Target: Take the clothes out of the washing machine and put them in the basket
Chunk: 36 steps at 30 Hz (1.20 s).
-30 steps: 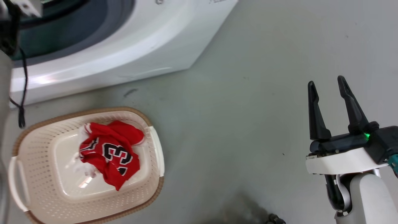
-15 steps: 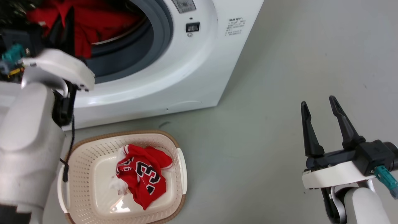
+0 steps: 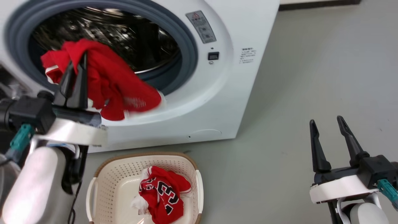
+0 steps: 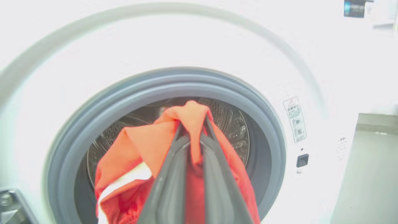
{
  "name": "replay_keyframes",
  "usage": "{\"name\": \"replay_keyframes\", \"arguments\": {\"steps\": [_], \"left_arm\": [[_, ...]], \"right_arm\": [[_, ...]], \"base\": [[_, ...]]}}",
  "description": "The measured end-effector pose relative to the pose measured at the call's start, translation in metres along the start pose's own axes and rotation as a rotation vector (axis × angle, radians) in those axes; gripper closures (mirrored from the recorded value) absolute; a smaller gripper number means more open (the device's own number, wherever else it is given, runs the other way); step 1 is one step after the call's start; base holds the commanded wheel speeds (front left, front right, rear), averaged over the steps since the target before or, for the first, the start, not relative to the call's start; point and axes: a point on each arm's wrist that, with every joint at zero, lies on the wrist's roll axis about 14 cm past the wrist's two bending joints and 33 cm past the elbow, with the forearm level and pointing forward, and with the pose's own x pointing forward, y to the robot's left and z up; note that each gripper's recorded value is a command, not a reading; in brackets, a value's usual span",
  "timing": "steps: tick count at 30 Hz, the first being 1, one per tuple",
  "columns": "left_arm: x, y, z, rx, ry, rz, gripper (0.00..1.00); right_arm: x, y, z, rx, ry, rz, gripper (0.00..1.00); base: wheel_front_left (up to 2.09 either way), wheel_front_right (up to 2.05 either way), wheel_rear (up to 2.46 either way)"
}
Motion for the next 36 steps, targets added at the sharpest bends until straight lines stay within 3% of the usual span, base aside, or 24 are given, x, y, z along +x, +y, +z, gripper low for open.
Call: {"name": "replay_keyframes", "arguments": {"steps": [6,12,25,36], "left_arm": [[-0.035,-0.010,0.029,0.006,0.008,-0.010,1.00],[-0.075,-0.006,-0.001,-0.061,0.217,0.021,1.00],[-0.168,-0.013,-0.159,-0.168,0.790,0.057,1.00],[-0.210,-0.016,-0.276,-0.238,1.116,0.085,1.00]], "right_arm": [[0.001,0.014,0.005,0.015,-0.018,0.041,0.00],[0.006,0.024,0.004,0.017,-0.017,0.070,0.00],[0.027,0.032,-0.023,-0.008,0.040,0.097,0.00],[0.039,0.021,-0.075,-0.035,0.161,0.072,0.00]], "base": [[0.00,0.00,0.00],[0.00,0.00,0.00],[0.00,0.00,0.00],[0.00,0.00,0.00]]}}
